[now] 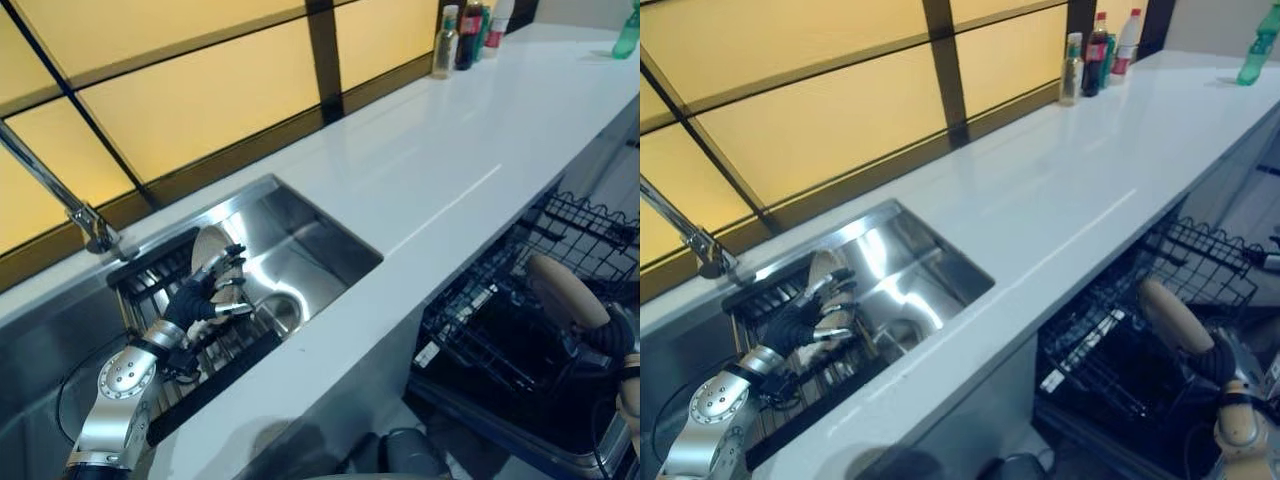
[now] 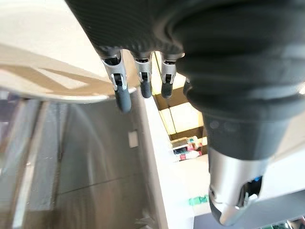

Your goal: Pick up plates and place into dishwasher.

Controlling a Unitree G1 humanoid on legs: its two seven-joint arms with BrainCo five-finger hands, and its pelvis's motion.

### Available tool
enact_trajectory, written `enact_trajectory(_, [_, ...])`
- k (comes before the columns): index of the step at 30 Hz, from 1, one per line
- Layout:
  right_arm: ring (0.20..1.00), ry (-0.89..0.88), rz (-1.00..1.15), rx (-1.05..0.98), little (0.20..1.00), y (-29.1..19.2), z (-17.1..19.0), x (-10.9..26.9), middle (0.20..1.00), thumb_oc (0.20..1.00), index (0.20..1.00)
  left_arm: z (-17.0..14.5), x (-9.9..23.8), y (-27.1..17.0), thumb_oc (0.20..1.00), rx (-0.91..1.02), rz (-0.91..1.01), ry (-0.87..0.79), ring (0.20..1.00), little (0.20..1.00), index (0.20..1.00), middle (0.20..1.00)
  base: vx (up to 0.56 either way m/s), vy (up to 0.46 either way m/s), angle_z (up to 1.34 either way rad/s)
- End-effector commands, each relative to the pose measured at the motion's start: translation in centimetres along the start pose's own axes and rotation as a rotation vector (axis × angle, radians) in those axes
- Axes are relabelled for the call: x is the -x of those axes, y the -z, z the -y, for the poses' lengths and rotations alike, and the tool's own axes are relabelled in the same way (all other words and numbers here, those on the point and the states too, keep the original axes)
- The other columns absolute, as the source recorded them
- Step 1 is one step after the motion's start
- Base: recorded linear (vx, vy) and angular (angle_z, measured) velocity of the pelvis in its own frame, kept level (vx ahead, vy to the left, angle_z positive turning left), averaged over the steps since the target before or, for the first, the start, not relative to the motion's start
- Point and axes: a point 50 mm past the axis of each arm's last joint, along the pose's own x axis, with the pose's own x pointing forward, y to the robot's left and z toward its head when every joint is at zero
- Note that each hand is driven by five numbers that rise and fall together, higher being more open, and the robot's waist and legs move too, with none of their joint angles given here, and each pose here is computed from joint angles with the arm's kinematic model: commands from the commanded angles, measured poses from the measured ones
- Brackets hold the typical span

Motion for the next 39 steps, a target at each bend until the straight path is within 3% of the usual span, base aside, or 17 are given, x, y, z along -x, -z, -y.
enact_trajectory(1, [0.2,0.072,0.158,-0.035,0.2,-3.9,1.3,-1.4,0.2,0.2,0.2,-1.1,0.4,-1.7,1.0,-0.053,0.045,-0.002,1.0,1.0,1.0,1.0,0.03,-0.061,0.01])
enact_trajectory(21, [0.2,-0.074,-0.009,-0.182,0.2,-3.1,-5.1,-1.7,0.2,0.2,0.2,-1.6,-0.1,-2.7,1.0,-0.133,0.044,0.013,1.0,1.0,1.0,1.0,-0.03,-0.071,0.07])
enact_trajectory(31, [0.2,0.019,-0.007,-0.208,0.2,-4.0,-2.3,-4.2,0.2,0.2,0.2,-2.1,-2.0,-5.4,1.0,-0.16,0.16,-0.023,1.0,1.0,1.0,1.0,-0.15,-0.021,0.01])
enact_trajectory(39, [0.2,0.087,-0.104,-0.066,0.2,-2.6,0.2,-5.4,0.2,0.2,0.2,-2.1,-2.7,-6.3,1.0,-0.151,0.222,-0.063,1.0,1.0,1.0,1.0,-0.06,0.021,-0.02])
